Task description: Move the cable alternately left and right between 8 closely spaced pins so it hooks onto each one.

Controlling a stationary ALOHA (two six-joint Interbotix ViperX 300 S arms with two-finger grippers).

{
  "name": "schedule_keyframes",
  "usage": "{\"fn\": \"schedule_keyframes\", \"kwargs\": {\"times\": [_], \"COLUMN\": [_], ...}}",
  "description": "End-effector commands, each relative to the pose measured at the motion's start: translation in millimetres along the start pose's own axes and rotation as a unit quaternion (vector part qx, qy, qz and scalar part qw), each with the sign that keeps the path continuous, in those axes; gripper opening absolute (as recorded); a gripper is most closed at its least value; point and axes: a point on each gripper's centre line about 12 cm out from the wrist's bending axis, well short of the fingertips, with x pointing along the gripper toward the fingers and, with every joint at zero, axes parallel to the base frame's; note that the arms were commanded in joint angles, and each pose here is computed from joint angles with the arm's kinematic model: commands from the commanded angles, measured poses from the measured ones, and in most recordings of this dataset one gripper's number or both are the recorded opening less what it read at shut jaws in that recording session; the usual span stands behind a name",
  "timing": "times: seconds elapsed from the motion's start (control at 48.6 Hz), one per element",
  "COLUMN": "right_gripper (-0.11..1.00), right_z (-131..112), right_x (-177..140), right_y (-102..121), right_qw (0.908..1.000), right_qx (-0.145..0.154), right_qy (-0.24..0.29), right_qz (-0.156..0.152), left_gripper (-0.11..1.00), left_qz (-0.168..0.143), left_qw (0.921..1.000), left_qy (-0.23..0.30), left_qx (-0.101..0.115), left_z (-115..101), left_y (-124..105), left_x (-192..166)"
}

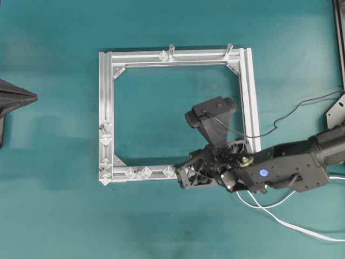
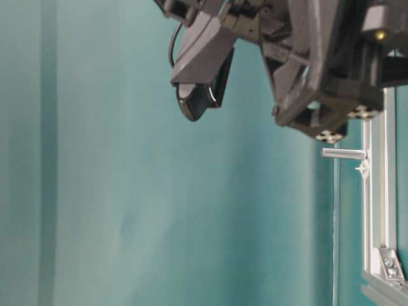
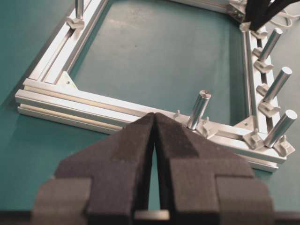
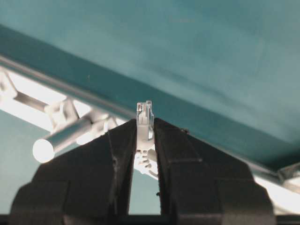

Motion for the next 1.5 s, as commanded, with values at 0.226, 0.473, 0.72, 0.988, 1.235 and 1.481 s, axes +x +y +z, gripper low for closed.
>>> {"fn": "schedule_keyframes", "kwargs": {"times": [0.226,0.473,0.72,0.988,1.235,1.481], "right_gripper": [0.15,0.15,0.15,0.15,0.15,0.15], "right_z": [-7.3,-7.1,-7.1,-6.4,-6.7,-9.5], "right_x": [-12.6,-13.4,-13.8,-13.6,-15.3,-20.6], "right_y": [9.9,11.0,11.5,11.5,14.1,20.5], "right_qw": [0.9999,0.9999,0.9999,0.9999,0.9998,0.9996], "right_qx": [-0.004,-0.005,-0.005,-0.004,-0.005,-0.005], "right_qy": [0.002,-0.001,-0.001,-0.001,-0.001,0.002], "right_qz": [0.014,0.012,0.013,0.013,0.017,0.028], "left_gripper": [0.00,0.00,0.00,0.00,0.00,0.00], "left_qz": [-0.002,-0.002,-0.002,-0.002,-0.002,-0.002], "left_qw": [1.0000,1.0000,1.0000,1.0000,1.0000,1.0000], "left_qy": [-0.007,-0.007,-0.007,-0.007,-0.007,-0.007], "left_qx": [-0.001,-0.001,-0.001,-0.001,-0.001,-0.001], "left_z": [10.4,9.8,10.4,9.8,10.4,10.4], "left_y": [-1.8,-1.7,-1.8,-1.7,-1.8,-1.8], "left_x": [-0.2,-0.1,-0.2,-0.1,-0.2,-0.2]}}
